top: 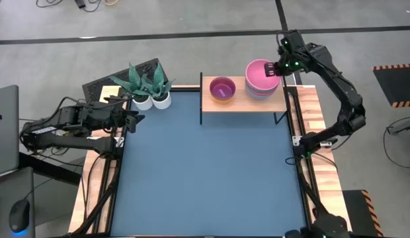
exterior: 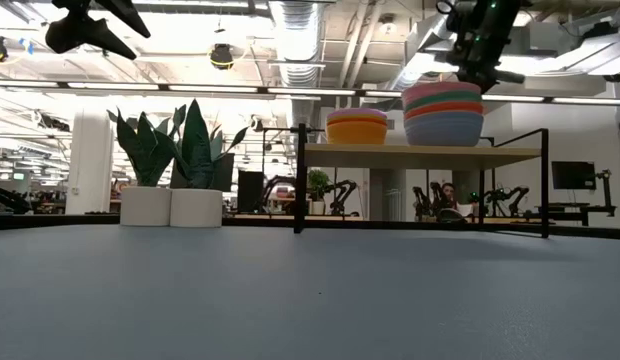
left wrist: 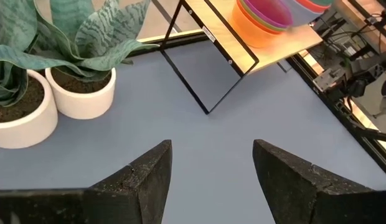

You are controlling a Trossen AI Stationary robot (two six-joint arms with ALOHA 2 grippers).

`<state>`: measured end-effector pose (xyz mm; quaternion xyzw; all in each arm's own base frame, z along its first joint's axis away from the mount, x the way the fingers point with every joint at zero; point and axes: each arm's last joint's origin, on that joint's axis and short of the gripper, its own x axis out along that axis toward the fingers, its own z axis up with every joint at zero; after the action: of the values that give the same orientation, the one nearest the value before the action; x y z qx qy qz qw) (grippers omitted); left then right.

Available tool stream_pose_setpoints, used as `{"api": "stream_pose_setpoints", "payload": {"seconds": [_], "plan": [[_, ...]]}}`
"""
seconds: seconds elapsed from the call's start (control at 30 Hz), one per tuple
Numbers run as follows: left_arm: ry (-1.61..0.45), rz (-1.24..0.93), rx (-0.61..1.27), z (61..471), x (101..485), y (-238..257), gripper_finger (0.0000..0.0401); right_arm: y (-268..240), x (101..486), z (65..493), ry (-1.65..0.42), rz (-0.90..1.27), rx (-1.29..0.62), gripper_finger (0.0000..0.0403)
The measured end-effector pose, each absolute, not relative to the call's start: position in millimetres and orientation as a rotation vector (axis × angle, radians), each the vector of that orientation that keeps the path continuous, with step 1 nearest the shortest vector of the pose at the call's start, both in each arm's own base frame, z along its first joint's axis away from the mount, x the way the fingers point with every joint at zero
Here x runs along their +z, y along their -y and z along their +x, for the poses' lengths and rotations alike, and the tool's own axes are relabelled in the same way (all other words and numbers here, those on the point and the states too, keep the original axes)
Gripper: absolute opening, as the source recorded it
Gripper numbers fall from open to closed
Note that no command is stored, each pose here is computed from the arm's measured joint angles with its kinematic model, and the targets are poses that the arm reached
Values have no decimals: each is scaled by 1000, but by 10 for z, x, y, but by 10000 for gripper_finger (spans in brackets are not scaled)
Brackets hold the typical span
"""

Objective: Place and stack bowls onto a shelf
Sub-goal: Stack the pink bowl on top of the green bowl on the shelf, then return to Home Position

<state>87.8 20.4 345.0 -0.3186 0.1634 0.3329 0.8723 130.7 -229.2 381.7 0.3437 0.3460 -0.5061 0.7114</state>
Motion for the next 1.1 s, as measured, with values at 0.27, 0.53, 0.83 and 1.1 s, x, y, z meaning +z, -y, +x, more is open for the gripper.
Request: {"api": "stream_pose_setpoints", "payload": {"seconds": [0.27, 0.53, 0.83, 1.1], "plan": [[-340, -671, 697, 878, 3450, -204, 209, 2268, 3910, 1259, -709, 710, -1124, 113], [-338, -675, 697, 877, 3450, -204, 209, 2219, 3996, 1140, -644, 728, -1171, 153], [-335, -676, 702, 876, 3450, -205, 209, 2004, 4313, 1019, -398, 651, -1213, 143], [-319, -632, 735, 875, 3460, -217, 209, 1680, 4584, 1209, -212, 531, -1060, 133]]}}
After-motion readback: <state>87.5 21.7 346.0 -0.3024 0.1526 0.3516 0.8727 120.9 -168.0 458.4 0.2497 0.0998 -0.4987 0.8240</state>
